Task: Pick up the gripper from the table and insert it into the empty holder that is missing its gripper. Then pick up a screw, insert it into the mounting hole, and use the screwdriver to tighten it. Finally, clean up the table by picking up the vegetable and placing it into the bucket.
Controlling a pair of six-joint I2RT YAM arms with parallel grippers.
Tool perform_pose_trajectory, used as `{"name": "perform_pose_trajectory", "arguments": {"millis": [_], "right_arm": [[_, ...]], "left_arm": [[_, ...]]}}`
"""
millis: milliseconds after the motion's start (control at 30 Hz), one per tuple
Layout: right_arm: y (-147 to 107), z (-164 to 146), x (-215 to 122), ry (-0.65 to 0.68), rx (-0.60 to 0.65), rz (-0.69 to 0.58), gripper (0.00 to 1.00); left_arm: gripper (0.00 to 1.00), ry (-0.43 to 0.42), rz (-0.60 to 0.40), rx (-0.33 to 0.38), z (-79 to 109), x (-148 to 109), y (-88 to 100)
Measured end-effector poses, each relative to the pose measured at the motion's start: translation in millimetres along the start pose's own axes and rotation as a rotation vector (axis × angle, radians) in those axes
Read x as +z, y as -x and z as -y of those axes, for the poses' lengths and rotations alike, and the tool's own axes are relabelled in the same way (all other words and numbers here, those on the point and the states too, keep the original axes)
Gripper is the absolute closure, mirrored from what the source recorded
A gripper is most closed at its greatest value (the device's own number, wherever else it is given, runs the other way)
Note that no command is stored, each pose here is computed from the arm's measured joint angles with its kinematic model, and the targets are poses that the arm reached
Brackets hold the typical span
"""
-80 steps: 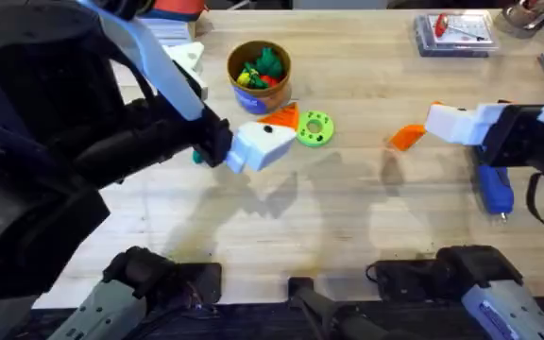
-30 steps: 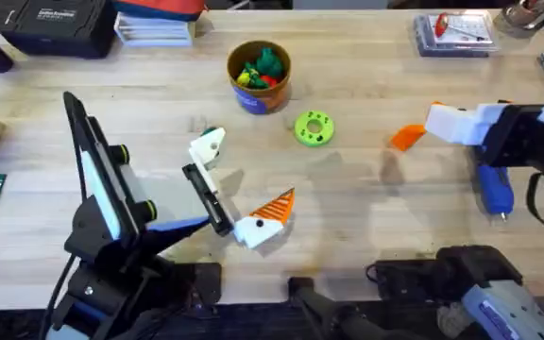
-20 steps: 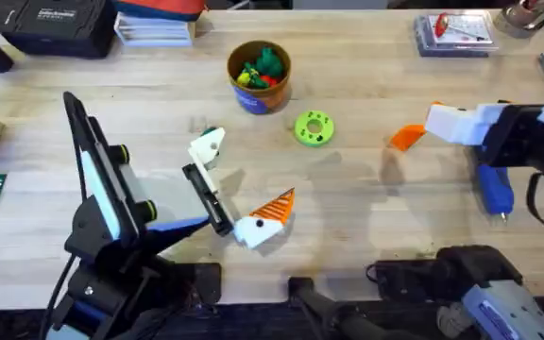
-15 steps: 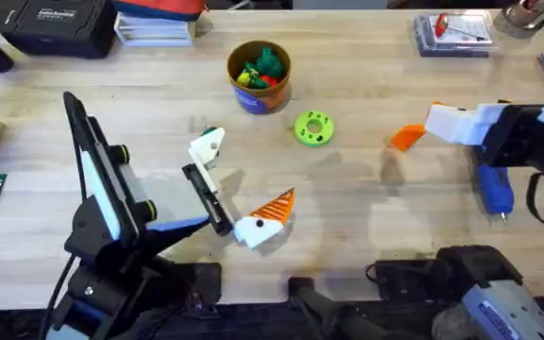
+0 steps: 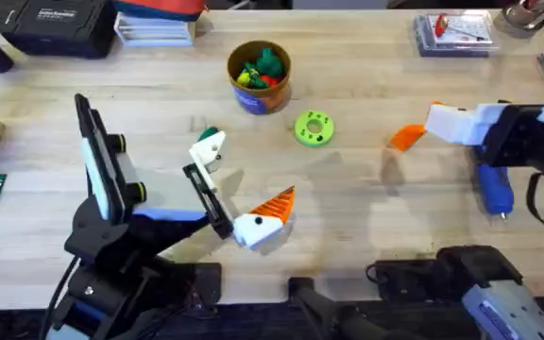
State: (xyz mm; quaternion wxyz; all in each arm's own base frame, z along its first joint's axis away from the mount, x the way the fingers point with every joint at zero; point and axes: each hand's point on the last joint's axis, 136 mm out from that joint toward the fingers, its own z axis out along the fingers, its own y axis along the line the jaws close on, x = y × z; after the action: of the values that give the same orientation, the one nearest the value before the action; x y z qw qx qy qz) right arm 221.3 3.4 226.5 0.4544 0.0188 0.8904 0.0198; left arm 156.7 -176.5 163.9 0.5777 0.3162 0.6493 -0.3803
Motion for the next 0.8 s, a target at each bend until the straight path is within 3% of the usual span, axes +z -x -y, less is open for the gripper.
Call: {"name": "perform_pose_trajectory", "arguments": {"millis": [400, 800], "right_arm": [[0.0, 0.0, 0.0, 0.0, 0.0, 0.0, 0.008], [-1.6, -0.8, 0.0, 0.005, 0.008, -0.007, 0.009]], "left_arm": [[0.015, -0.048, -0.008, -0.095, 8.3, -0.2, -1.1], [0.015, -0.048, -0.009, -0.108, 8.4, -0.2, -1.1]]}}
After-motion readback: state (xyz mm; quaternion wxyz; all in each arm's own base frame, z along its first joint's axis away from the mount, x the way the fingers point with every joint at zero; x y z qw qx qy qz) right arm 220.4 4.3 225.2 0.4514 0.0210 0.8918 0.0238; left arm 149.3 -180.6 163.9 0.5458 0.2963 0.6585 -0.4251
